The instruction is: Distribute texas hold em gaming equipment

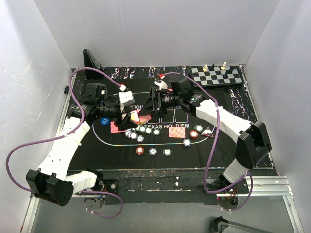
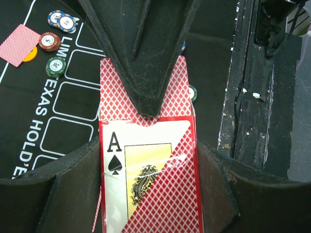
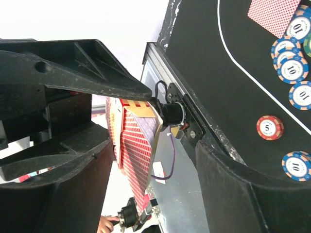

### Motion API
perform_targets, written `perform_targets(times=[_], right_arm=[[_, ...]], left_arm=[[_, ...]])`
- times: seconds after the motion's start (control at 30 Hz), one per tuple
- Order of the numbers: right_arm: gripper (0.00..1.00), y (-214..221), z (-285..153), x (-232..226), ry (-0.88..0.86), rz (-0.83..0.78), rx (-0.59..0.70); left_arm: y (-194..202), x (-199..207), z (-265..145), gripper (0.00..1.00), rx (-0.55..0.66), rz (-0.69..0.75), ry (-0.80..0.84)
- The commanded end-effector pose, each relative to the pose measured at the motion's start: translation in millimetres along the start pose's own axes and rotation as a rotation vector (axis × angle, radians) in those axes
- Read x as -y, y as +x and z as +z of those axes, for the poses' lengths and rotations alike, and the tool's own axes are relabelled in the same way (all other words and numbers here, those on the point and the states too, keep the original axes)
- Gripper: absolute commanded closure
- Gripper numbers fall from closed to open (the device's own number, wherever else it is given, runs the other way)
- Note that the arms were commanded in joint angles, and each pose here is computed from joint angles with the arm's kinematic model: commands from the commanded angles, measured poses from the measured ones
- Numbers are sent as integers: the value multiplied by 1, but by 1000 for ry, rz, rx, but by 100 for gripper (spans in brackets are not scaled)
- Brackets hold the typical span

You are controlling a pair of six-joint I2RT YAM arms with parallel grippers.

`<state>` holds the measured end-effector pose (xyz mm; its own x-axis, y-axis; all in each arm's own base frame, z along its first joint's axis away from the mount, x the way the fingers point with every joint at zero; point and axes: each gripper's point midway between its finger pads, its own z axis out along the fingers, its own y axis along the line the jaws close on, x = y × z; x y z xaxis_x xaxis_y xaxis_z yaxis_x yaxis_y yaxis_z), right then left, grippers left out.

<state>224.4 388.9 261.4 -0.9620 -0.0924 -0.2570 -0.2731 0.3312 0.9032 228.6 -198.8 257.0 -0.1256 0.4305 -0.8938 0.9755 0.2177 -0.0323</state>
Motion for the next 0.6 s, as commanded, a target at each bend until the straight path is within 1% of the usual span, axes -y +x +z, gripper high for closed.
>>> perform_targets(times=[0.0, 0.1, 0.13, 0.27, 0.57], right_arm=[[31, -2, -4, -19, -71, -36, 8], [46, -2, -5, -17, -64, -29, 8], [48, -1, -5, -17, -63, -27, 7], [51, -1, -9, -13, -54, -19, 14], [51, -3, -26, -5, -42, -6, 51]], left_arm=[[-17, 5, -8, 100, 47, 50, -5], [-18, 5, -9, 100, 50, 51, -5], [-19, 4, -9, 100, 51, 51, -7], [-20, 6, -10, 100, 55, 55, -9], [-23, 7, -11, 100, 64, 57, -10]])
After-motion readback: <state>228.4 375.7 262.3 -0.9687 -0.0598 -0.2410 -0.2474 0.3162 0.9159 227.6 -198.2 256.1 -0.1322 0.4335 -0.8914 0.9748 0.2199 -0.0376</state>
